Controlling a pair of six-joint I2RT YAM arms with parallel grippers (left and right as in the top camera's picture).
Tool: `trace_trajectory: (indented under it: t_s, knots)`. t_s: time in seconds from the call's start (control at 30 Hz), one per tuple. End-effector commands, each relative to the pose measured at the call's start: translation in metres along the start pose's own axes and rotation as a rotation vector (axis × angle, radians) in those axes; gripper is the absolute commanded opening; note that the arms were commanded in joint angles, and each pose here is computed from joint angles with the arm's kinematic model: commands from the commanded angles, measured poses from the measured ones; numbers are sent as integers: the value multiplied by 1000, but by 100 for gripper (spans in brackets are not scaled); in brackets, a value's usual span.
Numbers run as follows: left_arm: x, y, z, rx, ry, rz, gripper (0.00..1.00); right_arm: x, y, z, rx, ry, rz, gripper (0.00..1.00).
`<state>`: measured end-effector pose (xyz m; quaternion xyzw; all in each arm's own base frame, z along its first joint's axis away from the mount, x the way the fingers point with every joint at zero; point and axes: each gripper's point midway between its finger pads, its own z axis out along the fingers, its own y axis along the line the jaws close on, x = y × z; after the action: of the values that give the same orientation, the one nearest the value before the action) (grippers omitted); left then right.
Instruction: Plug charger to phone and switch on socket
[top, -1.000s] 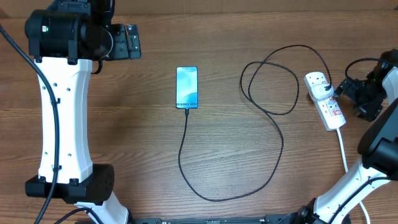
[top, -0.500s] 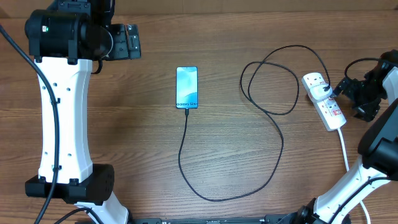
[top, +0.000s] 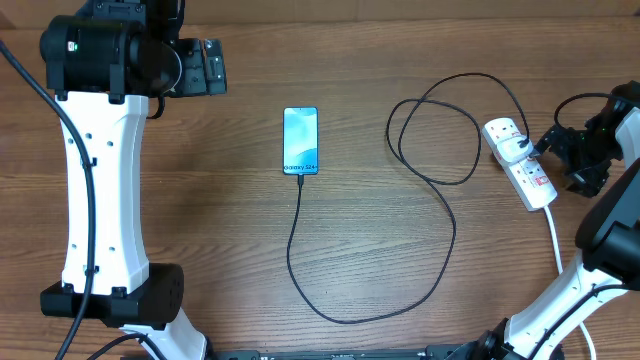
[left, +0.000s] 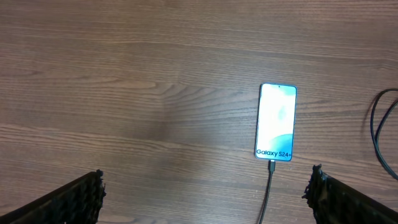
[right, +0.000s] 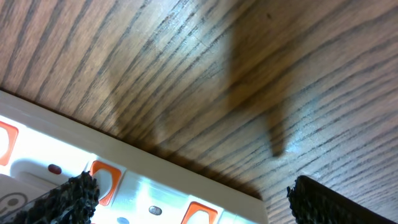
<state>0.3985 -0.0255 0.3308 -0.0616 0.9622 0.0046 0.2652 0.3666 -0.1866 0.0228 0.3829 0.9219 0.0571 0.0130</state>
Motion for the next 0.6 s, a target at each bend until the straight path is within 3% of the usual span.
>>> trace_trajectory:
  t_s: [0.0, 0.57]
  knots:
    - [-3, -1, -7, -3, -25, -6, 100, 4, 0, 2, 3, 18, 18, 100]
    - [-3, -1, -7, -3, -25, -6, 100, -2, -5, -18, 53, 2, 58, 100]
